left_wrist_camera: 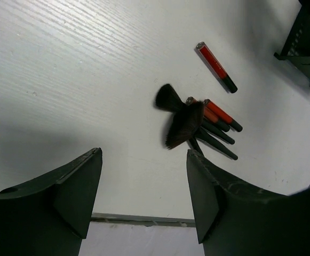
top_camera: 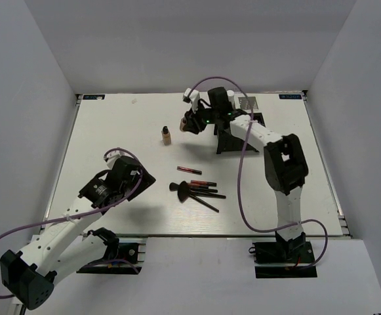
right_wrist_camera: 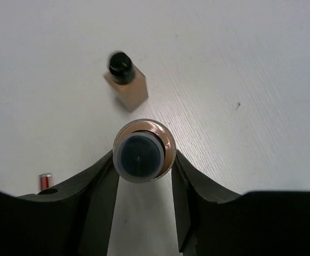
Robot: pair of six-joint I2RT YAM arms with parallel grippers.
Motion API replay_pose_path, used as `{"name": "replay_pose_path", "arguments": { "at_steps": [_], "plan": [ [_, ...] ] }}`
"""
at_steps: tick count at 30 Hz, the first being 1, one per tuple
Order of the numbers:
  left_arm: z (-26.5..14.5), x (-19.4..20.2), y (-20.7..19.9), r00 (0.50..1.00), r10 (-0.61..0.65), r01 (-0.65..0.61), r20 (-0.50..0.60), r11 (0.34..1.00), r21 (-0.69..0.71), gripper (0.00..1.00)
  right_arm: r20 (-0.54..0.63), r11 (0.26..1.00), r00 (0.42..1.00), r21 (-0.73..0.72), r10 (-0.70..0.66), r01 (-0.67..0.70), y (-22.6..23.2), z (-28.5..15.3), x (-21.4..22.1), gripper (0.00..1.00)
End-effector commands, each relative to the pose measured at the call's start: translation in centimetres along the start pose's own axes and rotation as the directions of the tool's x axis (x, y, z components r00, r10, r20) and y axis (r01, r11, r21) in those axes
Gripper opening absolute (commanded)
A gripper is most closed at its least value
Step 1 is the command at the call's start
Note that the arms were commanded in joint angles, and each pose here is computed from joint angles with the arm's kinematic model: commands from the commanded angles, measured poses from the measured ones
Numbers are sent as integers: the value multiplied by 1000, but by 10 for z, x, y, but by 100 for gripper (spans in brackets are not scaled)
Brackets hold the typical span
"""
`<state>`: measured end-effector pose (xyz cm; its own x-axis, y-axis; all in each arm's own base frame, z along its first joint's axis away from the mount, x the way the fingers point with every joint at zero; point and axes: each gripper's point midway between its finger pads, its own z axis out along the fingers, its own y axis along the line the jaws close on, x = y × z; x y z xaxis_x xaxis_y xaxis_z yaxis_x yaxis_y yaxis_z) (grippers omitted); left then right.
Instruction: Organize the makeup
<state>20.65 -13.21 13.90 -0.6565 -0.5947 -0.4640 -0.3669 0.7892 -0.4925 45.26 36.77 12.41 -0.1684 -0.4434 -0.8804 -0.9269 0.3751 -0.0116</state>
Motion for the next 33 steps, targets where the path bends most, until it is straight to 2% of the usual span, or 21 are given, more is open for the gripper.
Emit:
{"name": "replay_pose_path", "arguments": {
  "at_steps": [1,4,7,13,19,26,33],
  "plan": [
    [-1,-10,-19,999,16,-19,33,998,61,74,221,985,970,-113,-106,133,35,-54,-91,16],
    [4,-9,-25,999,33,-35,29,996,81,74,284,971,953,-173,-109,163,55,-88,-117,16],
    [7,-10,-30,998,51,-54,31,994,97,74,320,969,941,-174,-113,176,66,-119,-133,16],
    [13,-12,-38,996,77,-81,37,989,122,74,346,989,929,-27,-126,145,39,-184,-146,16],
    [18,-9,-43,995,94,-98,30,984,151,74,302,981,947,184,-107,52,-15,-232,-123,16],
    [22,-6,-47,993,116,-117,18,979,166,74,233,917,971,397,-56,-42,-81,-273,-79,16],
    [22,-6,-49,993,118,-120,21,977,177,74,193,899,981,430,-4,-81,-128,-264,-49,15]
  ]
}}
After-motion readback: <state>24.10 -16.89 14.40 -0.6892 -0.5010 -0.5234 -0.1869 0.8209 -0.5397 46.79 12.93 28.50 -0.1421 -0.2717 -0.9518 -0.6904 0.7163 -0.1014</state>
